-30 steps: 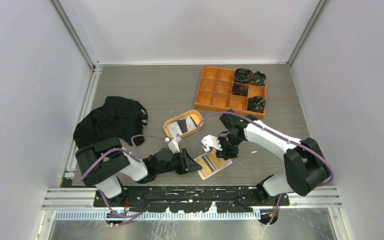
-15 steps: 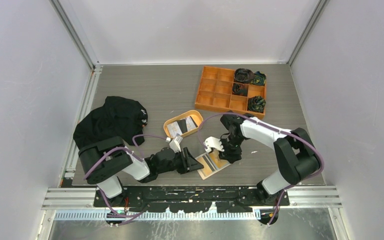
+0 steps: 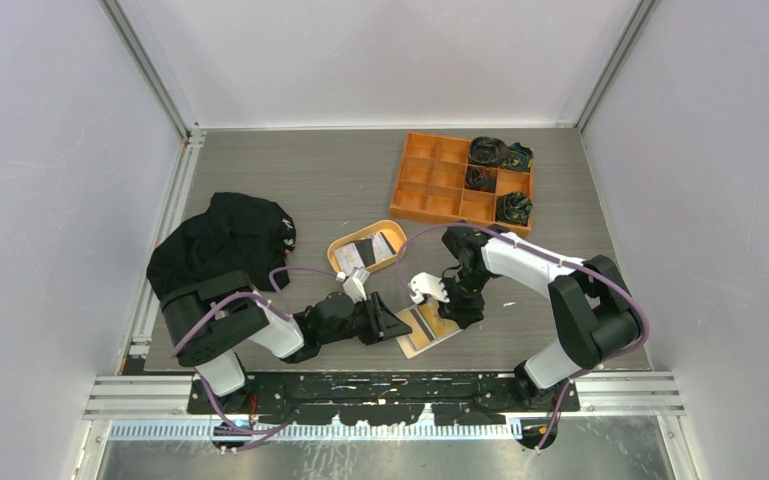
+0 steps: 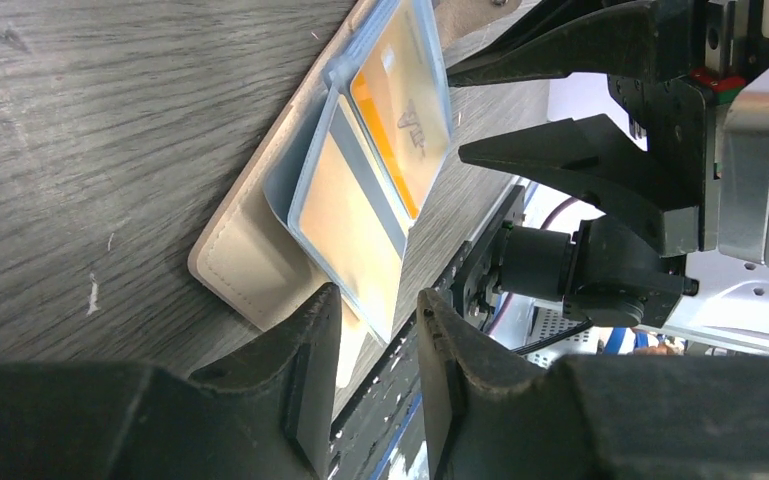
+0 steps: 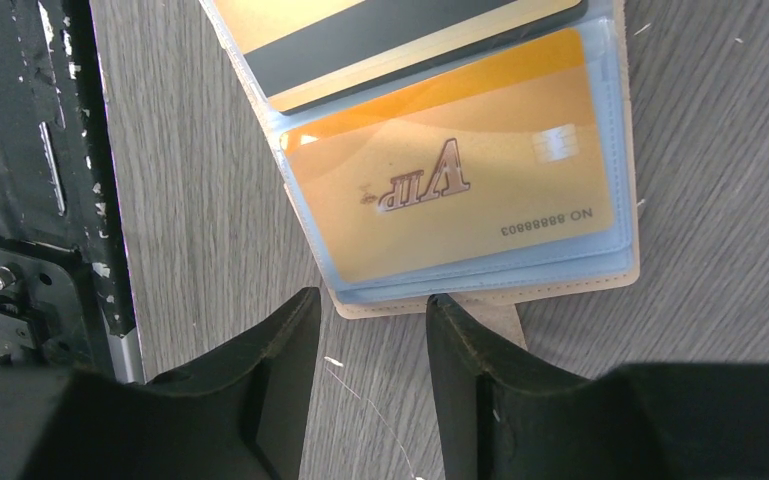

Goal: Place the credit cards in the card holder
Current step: Insert the credit card into the card holder.

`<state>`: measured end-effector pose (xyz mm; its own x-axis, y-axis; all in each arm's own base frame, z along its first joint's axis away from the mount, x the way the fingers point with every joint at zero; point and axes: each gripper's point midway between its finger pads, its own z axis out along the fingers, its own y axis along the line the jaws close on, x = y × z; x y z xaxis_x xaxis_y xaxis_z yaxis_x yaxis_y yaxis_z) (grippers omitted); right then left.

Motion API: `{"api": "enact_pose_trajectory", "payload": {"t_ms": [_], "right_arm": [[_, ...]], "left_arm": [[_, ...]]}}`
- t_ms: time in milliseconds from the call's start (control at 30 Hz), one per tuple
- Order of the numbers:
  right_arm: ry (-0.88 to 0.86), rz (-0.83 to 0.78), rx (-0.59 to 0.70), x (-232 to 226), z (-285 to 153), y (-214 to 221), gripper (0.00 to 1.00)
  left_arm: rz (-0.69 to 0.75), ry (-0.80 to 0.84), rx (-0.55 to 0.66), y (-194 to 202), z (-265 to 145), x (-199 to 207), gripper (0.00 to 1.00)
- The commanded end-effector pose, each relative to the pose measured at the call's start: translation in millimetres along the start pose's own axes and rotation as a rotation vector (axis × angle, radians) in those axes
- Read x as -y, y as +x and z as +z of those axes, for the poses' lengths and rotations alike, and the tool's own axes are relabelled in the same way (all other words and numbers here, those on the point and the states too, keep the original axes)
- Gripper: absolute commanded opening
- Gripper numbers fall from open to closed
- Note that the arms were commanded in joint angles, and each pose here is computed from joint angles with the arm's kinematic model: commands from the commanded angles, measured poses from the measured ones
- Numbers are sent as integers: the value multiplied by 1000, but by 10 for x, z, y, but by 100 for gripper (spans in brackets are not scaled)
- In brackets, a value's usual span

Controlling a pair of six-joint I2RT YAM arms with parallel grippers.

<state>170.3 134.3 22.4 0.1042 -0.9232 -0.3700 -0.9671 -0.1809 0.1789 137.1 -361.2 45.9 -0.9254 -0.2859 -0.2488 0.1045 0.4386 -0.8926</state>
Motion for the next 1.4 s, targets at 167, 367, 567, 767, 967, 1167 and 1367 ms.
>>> {"api": "enact_pose_trajectory", "payload": {"t_ms": [167,367,567,767,967,1167,1367], "right_arm": [[-13,-10,50,3,-63,-131,48],[-19,-5,61,-9,-71,-157,48],[-18,-1,76,-10,-91,-197,48],[-18,10,88,-12,-112,-229,49],[14,25,151,24,-212,-357,49],[40,10,216,6,-278,-464,49],[-45,39,277,-81,-230,-575,44]], "left_arm": [[24,129,39,-86,-3,409,33],[29,147,35,-70,13,473,30],[30,149,33,-67,24,485,27],[37,165,33,-76,57,541,26],[45,177,23,-63,87,587,29],[43,173,21,-60,123,572,29],[52,185,6,-47,182,618,30]]}}
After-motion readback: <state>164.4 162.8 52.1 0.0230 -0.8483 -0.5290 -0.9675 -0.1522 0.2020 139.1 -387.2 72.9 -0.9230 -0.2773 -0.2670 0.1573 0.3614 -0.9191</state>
